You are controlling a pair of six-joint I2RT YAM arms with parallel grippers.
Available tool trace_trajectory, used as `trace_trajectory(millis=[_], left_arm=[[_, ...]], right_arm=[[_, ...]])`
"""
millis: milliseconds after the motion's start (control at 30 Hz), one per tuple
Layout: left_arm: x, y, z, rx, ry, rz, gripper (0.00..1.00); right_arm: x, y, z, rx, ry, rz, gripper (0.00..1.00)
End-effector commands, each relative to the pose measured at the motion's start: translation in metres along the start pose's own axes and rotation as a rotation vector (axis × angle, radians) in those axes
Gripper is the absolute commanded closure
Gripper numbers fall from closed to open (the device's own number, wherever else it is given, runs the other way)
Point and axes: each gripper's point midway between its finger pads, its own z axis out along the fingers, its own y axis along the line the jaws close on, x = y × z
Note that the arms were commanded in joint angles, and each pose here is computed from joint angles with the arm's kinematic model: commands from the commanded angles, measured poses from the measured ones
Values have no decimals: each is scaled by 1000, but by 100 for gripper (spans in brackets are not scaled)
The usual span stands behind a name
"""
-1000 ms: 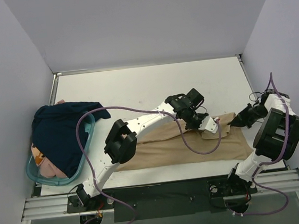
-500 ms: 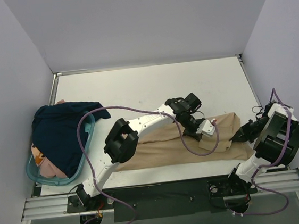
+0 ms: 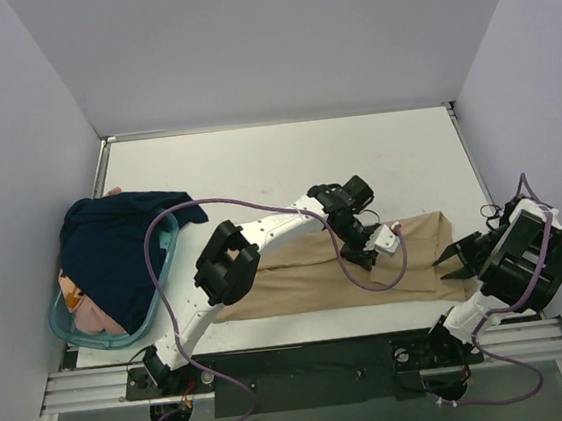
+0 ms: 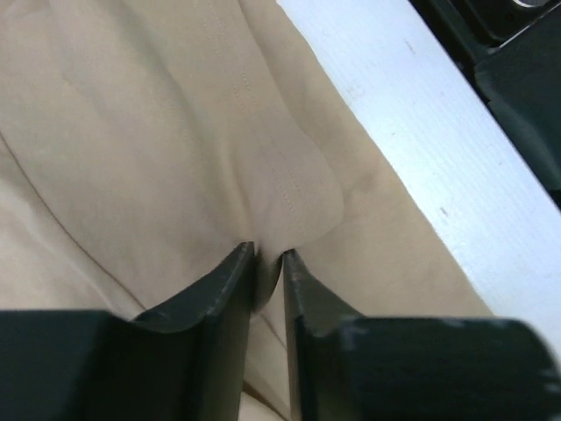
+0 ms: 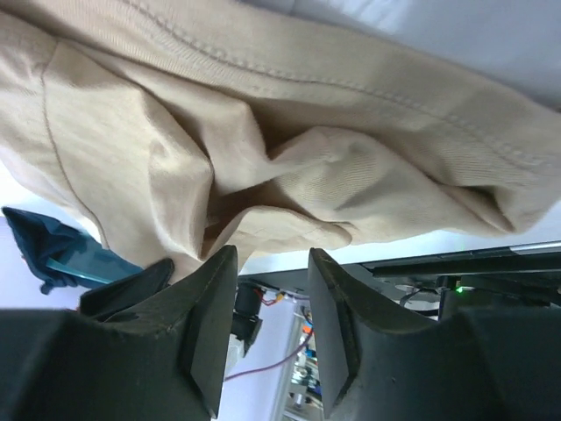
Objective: Fold and stack the t-shirts
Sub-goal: Fold the other side of the tshirt into a rectangle
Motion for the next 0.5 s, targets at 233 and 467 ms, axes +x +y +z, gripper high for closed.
trace_trajectory(millis=[233,467], left_arm=[[-25,-33,-32,92,37,16,34],[-45,-4,-87,-115,43,-152,34]], right_arm=[[-46,46,-69,83,-369,-221,60],[-94,79,-60,115,-402,-353,58]])
